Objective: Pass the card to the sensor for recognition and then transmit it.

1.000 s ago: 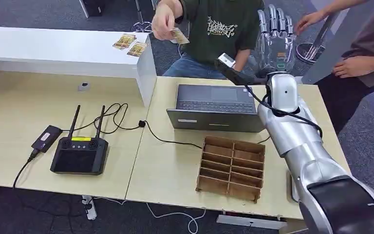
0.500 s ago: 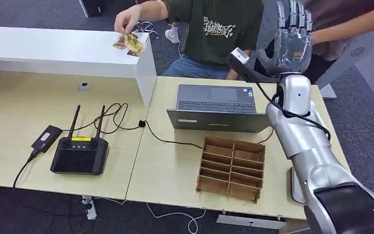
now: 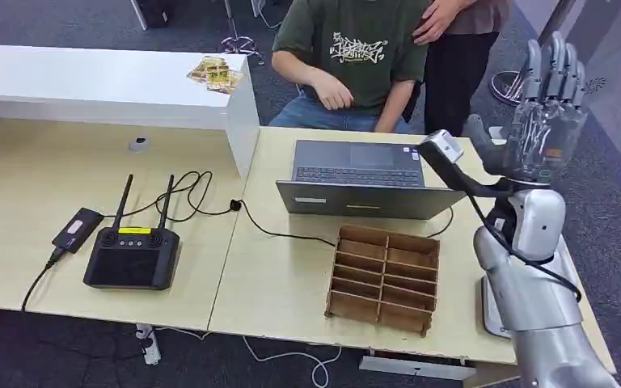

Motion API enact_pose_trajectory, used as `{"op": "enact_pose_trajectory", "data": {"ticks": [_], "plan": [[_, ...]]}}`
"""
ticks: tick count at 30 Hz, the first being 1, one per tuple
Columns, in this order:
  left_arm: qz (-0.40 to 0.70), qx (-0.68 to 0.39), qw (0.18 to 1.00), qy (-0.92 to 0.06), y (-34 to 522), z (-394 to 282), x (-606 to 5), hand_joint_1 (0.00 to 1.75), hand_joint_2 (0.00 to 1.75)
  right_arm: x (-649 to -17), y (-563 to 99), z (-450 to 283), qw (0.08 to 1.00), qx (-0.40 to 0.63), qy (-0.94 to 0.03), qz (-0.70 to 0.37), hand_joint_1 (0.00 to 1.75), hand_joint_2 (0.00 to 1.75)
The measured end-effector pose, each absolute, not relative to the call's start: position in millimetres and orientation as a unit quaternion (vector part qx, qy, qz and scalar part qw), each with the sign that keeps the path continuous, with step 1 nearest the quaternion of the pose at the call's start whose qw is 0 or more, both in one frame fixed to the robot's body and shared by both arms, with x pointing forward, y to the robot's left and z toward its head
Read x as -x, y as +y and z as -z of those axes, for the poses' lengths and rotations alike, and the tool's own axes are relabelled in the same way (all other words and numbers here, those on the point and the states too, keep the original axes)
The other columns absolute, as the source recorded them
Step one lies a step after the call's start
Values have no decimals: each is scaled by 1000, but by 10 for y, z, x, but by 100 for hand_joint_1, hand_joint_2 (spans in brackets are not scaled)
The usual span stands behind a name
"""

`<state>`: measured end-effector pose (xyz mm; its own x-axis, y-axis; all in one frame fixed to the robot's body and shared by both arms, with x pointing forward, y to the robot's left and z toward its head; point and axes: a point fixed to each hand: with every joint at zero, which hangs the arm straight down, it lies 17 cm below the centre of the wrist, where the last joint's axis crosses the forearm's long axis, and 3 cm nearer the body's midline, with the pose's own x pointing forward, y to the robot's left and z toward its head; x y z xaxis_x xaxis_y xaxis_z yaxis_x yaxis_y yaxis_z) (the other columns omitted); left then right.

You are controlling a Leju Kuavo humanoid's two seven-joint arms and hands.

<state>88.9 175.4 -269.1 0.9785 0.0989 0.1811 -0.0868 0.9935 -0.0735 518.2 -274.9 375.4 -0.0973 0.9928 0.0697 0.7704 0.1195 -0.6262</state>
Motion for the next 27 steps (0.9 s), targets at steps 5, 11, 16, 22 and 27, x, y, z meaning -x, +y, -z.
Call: {"op": "enact_pose_trajectory", "data": {"ticks": [5, 11, 16, 22, 27], "plan": [[-47, 31, 994, -92, 1759, 2692, -889, 0, 0, -5078, -2792, -3798, 242, 624, -711, -215, 0, 175], [-48, 30, 994, -96, 1765, 2691, -899, 0, 0, -4842, -2754, -3767, 227, 621, -720, -209, 0, 175], [-49, 29, 993, -99, 1760, 2688, -906, 0, 0, -4669, -2763, -3687, 224, 621, -723, -205, 0, 175], [-50, 30, 993, -99, 1735, 2686, -893, 0, 0, -4430, -2739, -3540, 221, 617, -728, -203, 0, 175], [-53, 27, 994, -97, 1745, 2693, -864, 0, 0, -4260, -2731, -3406, 227, 611, -731, -202, 0, 175]]}}
